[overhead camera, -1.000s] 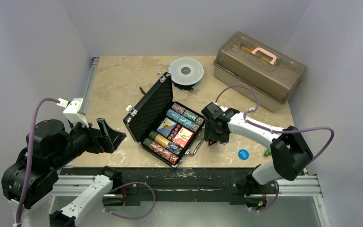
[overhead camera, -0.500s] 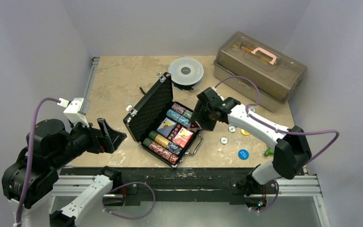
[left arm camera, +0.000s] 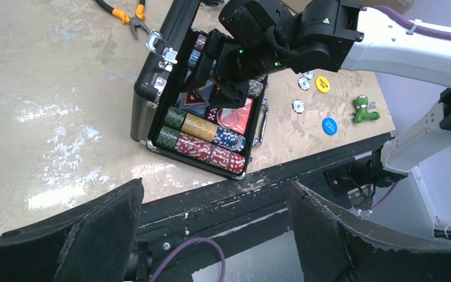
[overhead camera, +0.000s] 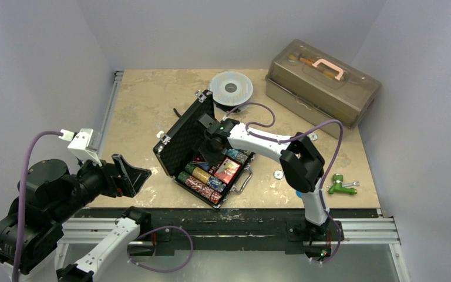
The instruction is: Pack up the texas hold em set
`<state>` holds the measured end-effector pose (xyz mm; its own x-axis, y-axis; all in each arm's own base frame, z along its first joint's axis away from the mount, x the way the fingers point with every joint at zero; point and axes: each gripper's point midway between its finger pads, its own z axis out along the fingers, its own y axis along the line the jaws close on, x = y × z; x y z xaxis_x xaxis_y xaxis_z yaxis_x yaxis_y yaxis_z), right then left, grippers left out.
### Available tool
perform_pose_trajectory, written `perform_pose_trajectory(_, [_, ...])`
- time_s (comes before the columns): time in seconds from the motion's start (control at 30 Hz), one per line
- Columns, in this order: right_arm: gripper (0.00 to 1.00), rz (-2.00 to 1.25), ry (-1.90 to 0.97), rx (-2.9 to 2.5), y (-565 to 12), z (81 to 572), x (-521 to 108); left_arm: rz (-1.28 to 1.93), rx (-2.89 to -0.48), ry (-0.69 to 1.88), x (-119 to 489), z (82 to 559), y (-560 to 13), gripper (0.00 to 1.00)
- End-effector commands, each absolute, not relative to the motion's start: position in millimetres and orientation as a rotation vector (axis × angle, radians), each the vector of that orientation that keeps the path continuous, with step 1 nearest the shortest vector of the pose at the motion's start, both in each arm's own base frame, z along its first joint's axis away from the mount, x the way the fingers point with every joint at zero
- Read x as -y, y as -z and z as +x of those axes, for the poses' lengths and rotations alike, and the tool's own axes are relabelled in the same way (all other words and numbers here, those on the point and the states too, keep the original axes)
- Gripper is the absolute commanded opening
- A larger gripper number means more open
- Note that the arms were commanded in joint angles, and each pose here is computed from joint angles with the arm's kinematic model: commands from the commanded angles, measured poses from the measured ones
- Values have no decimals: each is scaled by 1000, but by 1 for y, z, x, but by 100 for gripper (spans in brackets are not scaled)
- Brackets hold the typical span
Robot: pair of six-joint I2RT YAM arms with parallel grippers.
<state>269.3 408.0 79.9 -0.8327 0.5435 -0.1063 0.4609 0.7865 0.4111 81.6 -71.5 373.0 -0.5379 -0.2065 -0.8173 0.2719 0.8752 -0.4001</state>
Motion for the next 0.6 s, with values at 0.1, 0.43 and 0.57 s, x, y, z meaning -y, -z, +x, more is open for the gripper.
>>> perform_pose_trajectory(0.1, [15,894,-436,-2695,-78,270,-384,77,-2000,541,60,78,-379,90])
perform_pose_trajectory(0.43, [21,912,-373,-2658,-71,289,-388,89,-2002,537,60,79,-378,90])
perform_pose_trajectory(0.57, [25,925,-349,-2660,-65,292,-387,87,-2005,526,59,79,-377,90])
